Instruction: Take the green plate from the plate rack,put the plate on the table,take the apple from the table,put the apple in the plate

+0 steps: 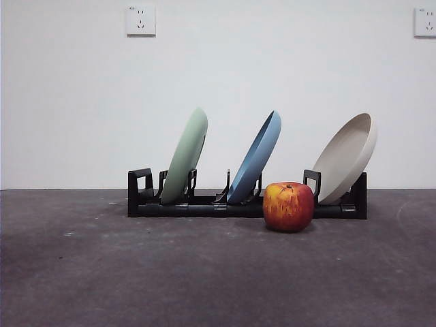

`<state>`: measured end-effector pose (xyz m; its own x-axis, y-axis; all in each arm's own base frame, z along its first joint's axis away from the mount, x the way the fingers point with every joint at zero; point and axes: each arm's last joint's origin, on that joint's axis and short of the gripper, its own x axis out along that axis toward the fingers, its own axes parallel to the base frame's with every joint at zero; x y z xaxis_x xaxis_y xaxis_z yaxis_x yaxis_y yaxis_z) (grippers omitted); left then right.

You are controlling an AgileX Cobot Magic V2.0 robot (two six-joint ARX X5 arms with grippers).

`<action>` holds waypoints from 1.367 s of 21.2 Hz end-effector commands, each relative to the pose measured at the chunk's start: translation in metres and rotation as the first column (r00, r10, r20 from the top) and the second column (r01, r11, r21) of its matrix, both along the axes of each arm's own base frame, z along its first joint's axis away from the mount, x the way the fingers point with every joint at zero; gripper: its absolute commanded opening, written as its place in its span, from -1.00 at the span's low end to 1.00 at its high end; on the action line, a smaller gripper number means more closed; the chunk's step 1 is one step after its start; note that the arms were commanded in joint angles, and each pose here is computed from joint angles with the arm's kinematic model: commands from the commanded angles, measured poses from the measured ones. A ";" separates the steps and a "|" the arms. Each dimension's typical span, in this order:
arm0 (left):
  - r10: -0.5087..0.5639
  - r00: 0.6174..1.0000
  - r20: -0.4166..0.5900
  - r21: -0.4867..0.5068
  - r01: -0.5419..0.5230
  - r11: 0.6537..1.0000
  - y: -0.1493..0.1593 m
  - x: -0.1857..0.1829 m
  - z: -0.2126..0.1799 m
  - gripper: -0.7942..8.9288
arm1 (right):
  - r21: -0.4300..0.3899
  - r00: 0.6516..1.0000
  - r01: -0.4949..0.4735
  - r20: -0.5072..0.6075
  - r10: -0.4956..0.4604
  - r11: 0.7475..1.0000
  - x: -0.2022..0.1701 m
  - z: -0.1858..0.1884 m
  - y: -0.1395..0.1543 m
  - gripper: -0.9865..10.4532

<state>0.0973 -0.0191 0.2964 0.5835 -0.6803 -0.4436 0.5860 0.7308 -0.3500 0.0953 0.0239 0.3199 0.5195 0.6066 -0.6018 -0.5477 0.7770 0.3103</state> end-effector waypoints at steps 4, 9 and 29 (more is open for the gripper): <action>-0.039 0.999 0.037 0.027 0.038 0.999 -0.001 -0.001 0.001 -0.84 | -0.020 1.000 -0.022 0.016 0.023 1.000 0.000 0.000 0.000 -0.82; -0.035 0.999 0.035 0.025 0.034 0.999 -0.001 -0.001 0.001 -0.32 | -0.018 1.000 -0.020 0.015 0.021 1.000 0.000 0.000 0.000 -0.39; 0.029 0.993 0.118 -0.080 -0.020 0.997 -0.002 0.010 0.016 0.26 | 0.002 1.000 0.002 0.000 -0.002 1.000 0.001 0.001 0.000 0.33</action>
